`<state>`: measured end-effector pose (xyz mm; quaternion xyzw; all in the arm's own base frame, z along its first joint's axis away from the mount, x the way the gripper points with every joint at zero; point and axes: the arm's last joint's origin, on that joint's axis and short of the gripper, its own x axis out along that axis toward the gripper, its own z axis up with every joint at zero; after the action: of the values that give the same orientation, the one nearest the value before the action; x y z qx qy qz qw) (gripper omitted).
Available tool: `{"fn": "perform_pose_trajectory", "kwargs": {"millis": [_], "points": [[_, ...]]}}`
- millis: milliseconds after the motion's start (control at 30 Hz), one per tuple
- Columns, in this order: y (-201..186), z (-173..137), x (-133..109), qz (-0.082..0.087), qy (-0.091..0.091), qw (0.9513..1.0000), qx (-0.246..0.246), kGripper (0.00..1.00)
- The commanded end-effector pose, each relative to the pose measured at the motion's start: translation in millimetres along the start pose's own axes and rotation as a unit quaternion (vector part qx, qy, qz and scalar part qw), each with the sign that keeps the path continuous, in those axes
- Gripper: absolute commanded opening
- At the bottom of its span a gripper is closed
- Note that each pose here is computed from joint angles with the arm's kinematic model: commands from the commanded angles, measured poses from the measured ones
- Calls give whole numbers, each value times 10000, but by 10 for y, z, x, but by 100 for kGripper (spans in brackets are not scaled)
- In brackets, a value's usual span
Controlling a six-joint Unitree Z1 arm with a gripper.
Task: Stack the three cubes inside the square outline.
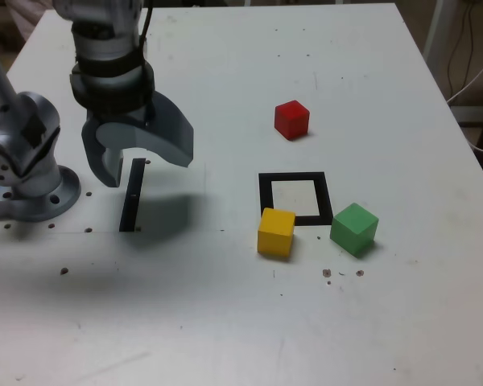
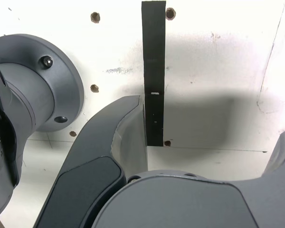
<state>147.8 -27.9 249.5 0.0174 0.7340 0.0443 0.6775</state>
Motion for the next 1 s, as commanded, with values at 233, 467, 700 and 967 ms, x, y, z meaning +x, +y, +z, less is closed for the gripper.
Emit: {"fn": "perform_pose_trajectory", "kwargs": {"millis": [233, 467, 700, 967], "points": [[4, 35, -4, 107, 20, 9999, -4, 97], [-8, 109, -48, 125, -36, 9999, 27, 97], [-29, 331, -229, 96, -211, 9997, 62, 97], [192, 689, -415, -120, -11, 9997, 210, 97]]}}
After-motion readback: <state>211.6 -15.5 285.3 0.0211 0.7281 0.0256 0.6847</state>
